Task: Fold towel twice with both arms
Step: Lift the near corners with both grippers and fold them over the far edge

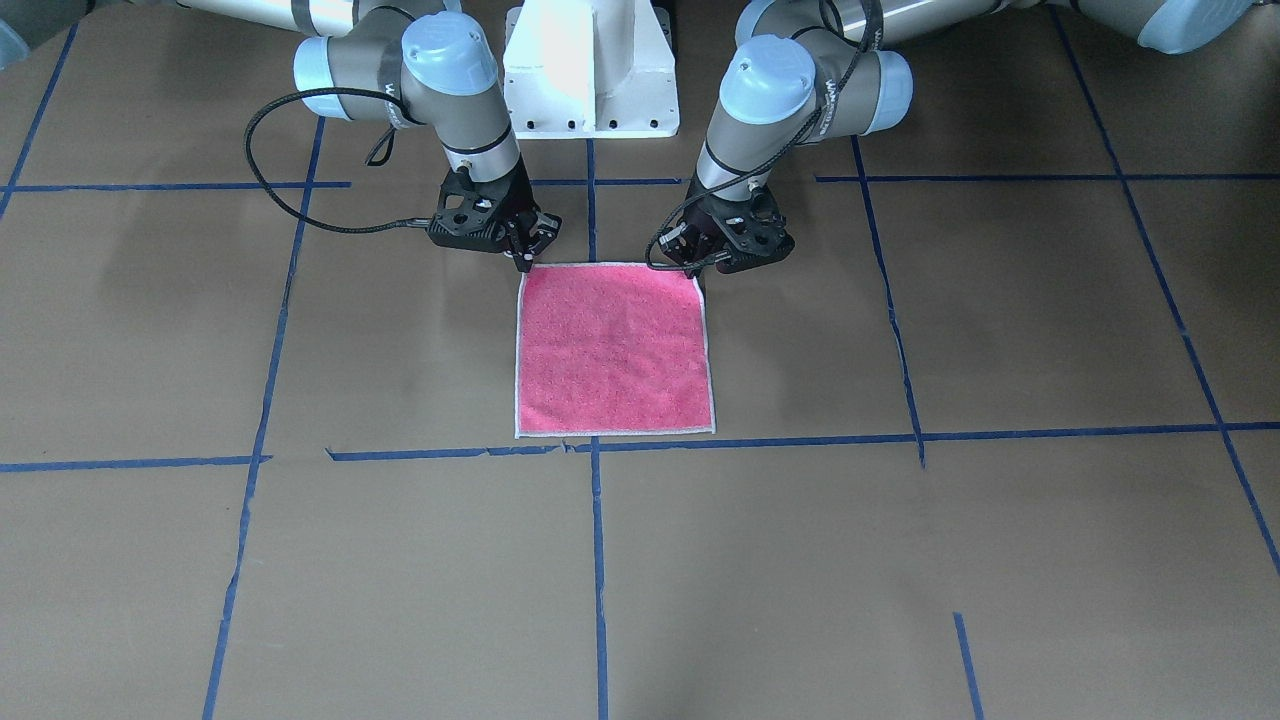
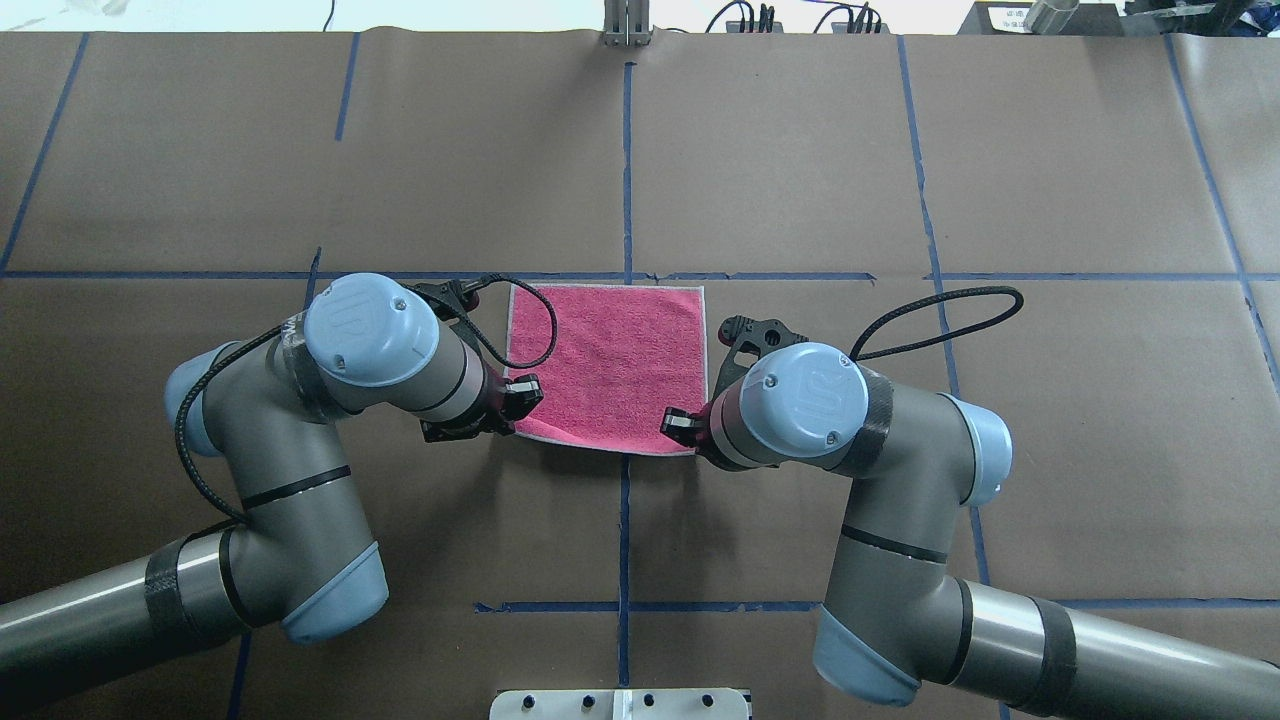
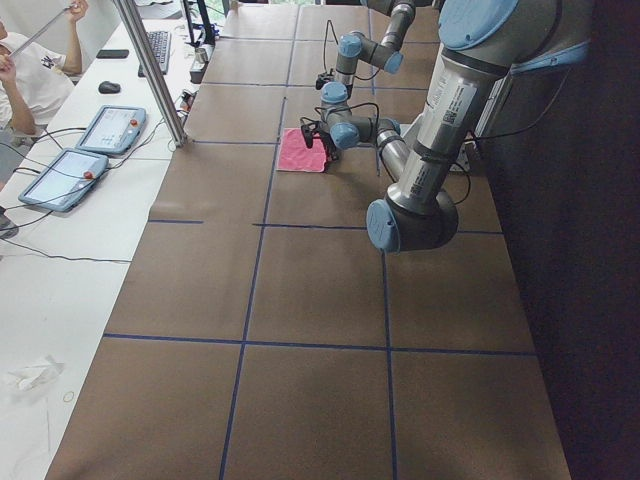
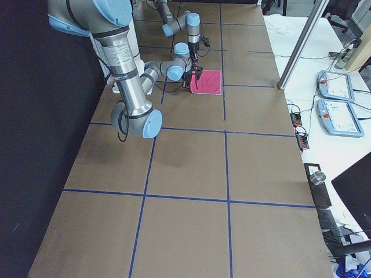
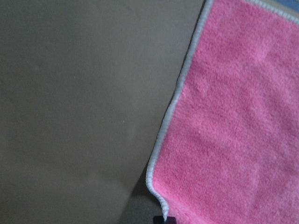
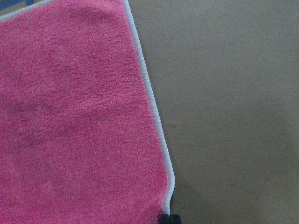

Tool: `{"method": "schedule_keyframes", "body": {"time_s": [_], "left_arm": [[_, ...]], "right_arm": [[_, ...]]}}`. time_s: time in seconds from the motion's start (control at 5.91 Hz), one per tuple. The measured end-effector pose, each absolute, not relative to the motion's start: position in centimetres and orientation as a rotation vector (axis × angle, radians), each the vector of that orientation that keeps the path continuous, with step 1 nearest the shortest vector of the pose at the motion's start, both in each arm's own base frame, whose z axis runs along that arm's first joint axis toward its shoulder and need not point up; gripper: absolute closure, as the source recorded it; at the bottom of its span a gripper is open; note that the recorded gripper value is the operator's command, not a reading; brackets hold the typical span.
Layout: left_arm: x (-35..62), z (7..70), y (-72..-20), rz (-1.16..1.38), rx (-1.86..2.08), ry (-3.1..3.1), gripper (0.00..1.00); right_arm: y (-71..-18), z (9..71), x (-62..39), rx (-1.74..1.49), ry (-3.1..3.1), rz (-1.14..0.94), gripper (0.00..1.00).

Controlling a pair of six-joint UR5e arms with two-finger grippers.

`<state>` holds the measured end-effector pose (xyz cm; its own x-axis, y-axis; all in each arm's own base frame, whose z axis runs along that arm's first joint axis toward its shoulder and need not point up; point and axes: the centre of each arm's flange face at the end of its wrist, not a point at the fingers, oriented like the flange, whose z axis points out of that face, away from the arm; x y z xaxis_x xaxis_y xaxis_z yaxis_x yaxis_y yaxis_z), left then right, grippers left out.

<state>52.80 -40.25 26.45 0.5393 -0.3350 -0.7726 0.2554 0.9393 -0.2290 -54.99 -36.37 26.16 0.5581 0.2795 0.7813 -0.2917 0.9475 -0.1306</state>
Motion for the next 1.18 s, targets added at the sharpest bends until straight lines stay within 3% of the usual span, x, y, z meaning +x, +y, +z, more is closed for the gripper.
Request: {"method": "schedule_keyframes", "body": {"time_s": [0.68, 1.18], "left_arm": [[53.6, 25.6, -44.7, -0.400, -0.071, 0.928, 1.00], [54.5, 26.5, -49.9, -0.448, -0.043, 0.938, 1.00]], "right_arm": [[-42.8, 23.3, -54.1, 0.067, -0.938, 0.409, 1.00], [-48.3, 25.9, -56.5, 0.099, -0.963, 0.445, 1.00]]}}
